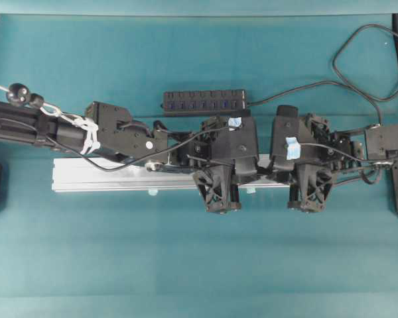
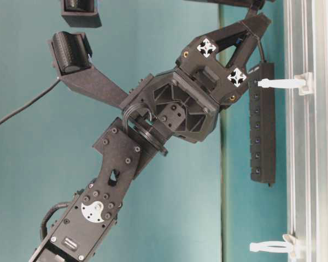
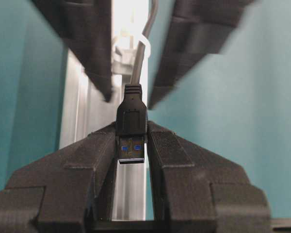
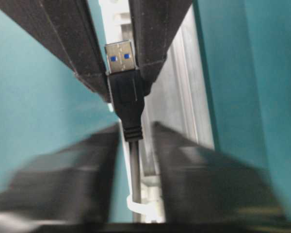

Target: Pass the USB cable through three rings with both arms.

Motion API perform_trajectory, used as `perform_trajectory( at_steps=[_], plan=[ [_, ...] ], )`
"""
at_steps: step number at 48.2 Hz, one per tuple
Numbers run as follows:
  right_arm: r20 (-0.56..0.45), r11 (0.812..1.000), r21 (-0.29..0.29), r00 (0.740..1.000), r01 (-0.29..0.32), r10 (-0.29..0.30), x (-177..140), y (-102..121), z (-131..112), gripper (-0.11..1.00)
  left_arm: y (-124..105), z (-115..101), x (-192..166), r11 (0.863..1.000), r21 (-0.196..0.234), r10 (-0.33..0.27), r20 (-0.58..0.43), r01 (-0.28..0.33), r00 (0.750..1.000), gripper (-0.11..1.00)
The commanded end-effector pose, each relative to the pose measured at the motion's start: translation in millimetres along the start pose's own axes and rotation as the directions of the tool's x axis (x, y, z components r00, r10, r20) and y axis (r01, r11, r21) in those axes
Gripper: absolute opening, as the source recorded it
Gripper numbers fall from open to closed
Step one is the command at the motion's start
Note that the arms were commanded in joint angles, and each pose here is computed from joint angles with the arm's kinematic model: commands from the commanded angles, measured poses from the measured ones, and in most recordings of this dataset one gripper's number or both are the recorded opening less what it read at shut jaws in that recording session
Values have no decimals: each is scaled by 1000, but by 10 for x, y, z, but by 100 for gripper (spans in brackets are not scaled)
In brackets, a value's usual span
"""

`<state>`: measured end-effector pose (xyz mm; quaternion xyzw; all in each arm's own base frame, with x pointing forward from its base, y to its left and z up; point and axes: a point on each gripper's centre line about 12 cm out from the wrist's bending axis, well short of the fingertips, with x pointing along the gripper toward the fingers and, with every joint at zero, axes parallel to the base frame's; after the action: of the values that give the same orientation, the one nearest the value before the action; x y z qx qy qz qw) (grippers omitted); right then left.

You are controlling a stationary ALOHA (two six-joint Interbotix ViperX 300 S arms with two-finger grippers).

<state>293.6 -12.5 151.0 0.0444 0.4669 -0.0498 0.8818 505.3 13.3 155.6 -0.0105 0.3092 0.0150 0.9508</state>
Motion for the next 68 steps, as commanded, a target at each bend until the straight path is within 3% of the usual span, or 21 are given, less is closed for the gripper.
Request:
perform_trajectory(
  at_steps=[1, 9, 41, 44, 52, 62, 68],
  plan=[
    [32, 1000, -17, 999, -2, 3, -23, 3, 83, -3, -10, 138, -87, 1000, 5, -2, 38, 2, 999, 20],
    [34, 999, -42, 999, -2, 3, -15, 11, 117, -6, 7, 96, -85, 1000, 1, 2, 14, -2, 1000, 20],
    [-7, 999, -46, 1000, 3, -4, 6, 10, 99, -6, 40, -37, -165, 1000, -11, 8, -35, -8, 999, 21],
    [-12, 999, -49, 1000, 4, -5, 8, 10, 98, -6, 47, -36, -207, 1000, -19, 9, -34, -9, 999, 29],
    [-49, 997, -75, 999, 7, -11, 34, 10, 87, -6, 15, 93, -457, 1000, -22, 4, 3, -4, 1000, 77],
    [-54, 995, -100, 998, 7, -12, 88, 20, 171, -6, 1, 104, -809, 1000, -19, 1, 29, 0, 1000, 64],
    [-57, 993, -115, 998, 6, -13, 134, 26, 223, -6, 15, 22, -982, 1000, -20, 3, 26, -3, 1000, 64]
  ],
)
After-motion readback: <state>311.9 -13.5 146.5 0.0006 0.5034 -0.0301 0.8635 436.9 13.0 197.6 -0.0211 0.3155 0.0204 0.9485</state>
